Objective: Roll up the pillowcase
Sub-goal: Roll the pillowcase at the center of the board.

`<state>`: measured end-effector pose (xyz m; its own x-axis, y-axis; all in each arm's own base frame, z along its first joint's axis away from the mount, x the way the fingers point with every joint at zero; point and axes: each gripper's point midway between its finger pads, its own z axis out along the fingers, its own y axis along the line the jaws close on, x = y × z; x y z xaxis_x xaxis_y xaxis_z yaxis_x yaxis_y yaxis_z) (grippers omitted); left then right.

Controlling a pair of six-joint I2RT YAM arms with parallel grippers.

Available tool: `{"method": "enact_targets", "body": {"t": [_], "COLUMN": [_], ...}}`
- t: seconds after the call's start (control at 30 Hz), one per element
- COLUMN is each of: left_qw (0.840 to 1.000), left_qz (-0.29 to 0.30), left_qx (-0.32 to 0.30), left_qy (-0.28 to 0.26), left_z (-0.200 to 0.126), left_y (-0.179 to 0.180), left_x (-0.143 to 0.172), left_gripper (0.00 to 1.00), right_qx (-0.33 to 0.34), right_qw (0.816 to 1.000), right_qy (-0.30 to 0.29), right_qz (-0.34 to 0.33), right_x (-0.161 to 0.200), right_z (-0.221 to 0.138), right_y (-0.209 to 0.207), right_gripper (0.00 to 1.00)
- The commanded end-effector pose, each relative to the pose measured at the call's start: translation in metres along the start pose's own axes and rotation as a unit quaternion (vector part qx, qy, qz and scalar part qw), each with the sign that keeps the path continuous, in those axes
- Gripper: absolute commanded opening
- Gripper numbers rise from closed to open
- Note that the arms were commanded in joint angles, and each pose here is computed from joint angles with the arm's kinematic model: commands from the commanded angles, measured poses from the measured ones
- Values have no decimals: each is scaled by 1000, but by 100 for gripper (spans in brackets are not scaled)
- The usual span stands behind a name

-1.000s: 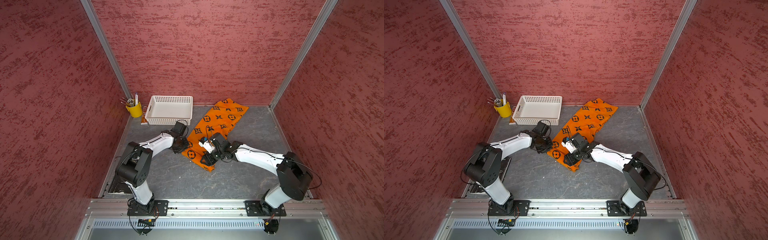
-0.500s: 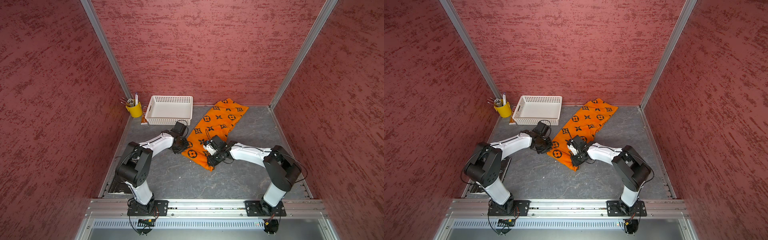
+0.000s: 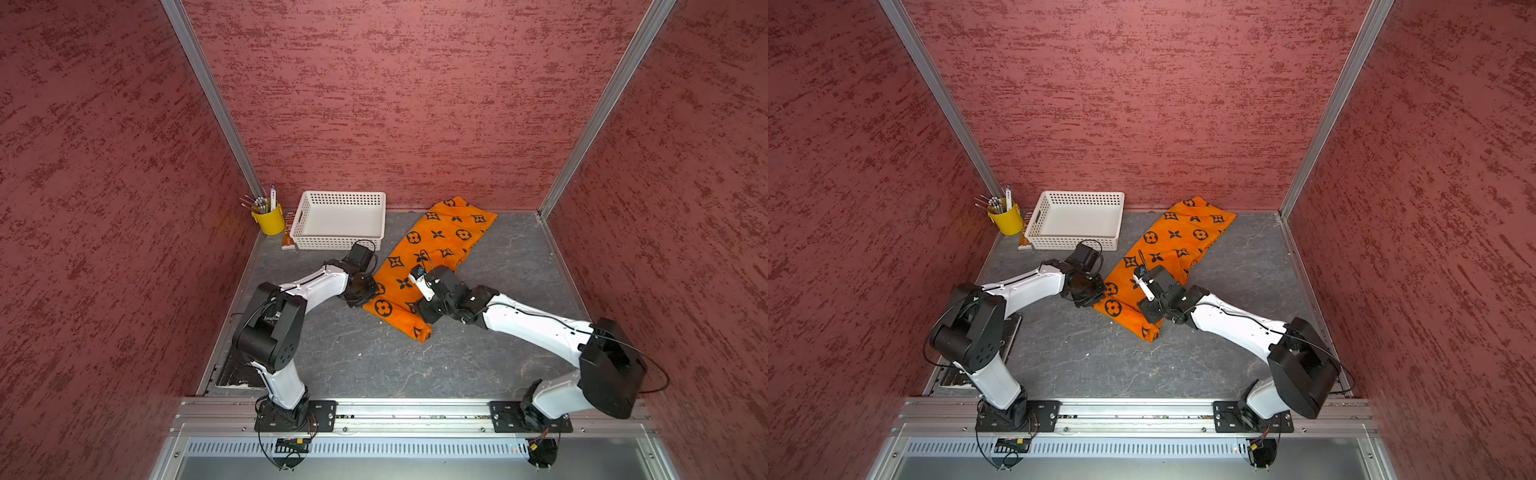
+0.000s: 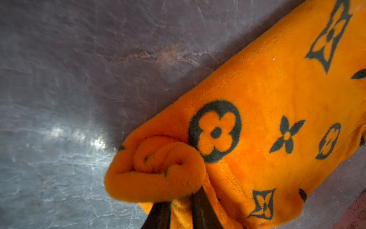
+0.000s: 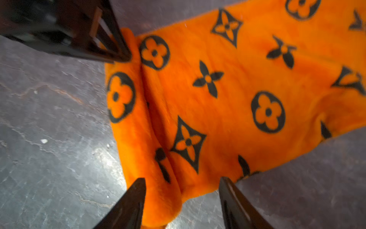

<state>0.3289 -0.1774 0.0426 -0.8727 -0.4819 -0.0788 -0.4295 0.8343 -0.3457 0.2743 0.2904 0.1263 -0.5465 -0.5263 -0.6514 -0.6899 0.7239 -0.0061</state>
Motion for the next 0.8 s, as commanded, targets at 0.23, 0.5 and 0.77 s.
{"method": "enact_targets", "body": {"t": [0.23, 0.5, 0.77], "left_qw": [1000, 1000, 1000], "left_qz": [-17, -20, -22], "left_qx": [-3, -3, 0], "left_qy": [18, 22, 21], "left_z": [7, 7, 6], "left_y": [3, 6, 7], "left_x": [6, 5, 3], "left_gripper": [22, 22, 22], "right_qx": [-14, 44, 76], "right_qw": [974, 958, 958], "right_qy": [-60, -52, -29], "right_qz": [-218, -278, -275], "right_x": [-28, -28, -8], "right_z": [65, 105, 103], "right_y": [83, 78, 61], "right_gripper": [76, 74, 75]}}
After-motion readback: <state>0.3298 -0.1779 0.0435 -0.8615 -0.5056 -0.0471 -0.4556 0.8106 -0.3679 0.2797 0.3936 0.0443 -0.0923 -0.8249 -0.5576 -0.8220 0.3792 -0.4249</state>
